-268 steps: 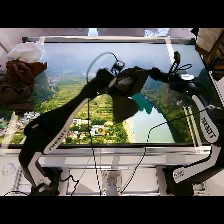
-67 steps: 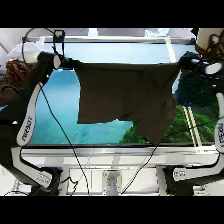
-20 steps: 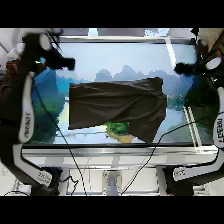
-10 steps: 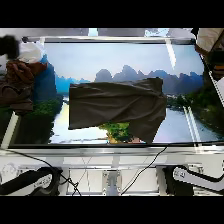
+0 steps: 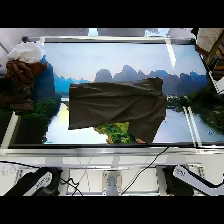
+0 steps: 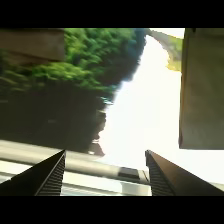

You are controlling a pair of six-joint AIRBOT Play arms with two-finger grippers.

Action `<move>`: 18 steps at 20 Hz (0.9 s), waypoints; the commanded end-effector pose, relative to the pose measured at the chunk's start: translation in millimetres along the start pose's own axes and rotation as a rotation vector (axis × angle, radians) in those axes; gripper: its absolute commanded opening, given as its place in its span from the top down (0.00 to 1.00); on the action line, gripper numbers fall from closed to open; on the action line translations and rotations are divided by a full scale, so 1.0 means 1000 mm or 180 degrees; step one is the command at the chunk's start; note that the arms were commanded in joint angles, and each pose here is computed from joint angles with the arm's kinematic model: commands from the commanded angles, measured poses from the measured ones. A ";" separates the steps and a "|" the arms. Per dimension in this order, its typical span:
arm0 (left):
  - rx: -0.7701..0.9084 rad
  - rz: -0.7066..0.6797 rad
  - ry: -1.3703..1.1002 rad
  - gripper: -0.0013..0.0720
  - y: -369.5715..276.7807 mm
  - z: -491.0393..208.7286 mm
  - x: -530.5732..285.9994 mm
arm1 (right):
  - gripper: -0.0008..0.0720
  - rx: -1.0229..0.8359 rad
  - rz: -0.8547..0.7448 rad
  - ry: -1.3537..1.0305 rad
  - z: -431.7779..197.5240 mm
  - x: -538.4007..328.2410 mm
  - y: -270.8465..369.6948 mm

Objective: Fold the shirts.

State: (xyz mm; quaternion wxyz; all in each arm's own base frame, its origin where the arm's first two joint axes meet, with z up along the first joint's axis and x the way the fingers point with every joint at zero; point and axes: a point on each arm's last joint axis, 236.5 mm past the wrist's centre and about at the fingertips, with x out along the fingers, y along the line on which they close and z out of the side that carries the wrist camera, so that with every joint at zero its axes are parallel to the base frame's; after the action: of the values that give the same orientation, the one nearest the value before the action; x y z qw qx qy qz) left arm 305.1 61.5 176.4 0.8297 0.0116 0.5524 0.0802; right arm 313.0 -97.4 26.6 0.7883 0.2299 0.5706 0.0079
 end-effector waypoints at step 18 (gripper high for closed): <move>-0.0586 -0.1176 0.0498 0.24 -0.100 -0.089 0.170 | 0.35 0.1047 0.0785 0.0809 -0.165 0.151 0.065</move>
State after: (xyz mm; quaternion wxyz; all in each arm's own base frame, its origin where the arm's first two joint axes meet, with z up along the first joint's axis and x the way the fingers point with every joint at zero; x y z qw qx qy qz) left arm 295.7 -18.9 -23.9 0.7779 -0.1679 0.6051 -0.0236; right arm 219.4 51.6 -110.1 0.6289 0.4369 0.6409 0.0535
